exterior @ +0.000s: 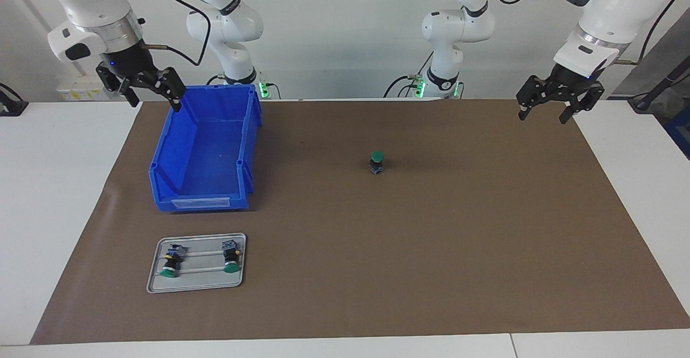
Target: Place and press button with both arms
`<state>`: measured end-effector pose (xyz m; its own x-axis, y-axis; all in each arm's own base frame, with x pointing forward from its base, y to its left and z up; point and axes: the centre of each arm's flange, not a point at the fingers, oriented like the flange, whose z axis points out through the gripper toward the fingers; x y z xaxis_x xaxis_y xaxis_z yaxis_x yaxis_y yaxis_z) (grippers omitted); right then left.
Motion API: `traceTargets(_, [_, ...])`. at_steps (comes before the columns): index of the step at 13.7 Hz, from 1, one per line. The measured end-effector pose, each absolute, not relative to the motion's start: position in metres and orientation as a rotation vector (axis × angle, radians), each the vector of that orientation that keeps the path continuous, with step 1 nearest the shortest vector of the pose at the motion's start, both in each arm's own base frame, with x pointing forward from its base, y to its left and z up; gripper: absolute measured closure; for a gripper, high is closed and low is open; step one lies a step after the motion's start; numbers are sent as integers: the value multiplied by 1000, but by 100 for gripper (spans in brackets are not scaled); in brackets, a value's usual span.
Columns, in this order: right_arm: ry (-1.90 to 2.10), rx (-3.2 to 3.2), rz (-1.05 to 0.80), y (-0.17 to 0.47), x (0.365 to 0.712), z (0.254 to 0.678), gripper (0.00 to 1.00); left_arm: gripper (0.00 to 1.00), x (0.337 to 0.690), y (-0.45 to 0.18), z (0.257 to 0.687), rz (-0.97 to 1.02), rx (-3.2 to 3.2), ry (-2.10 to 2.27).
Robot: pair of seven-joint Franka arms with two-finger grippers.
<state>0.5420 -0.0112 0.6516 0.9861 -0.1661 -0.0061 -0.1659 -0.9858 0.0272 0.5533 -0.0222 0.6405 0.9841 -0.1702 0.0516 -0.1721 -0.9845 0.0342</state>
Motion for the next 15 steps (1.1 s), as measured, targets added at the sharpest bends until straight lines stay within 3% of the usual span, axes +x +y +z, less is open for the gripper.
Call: traceTargets(15, [-260,3104,-13,-11,542,652,0,0,545,0,628,-11,3093,-205])
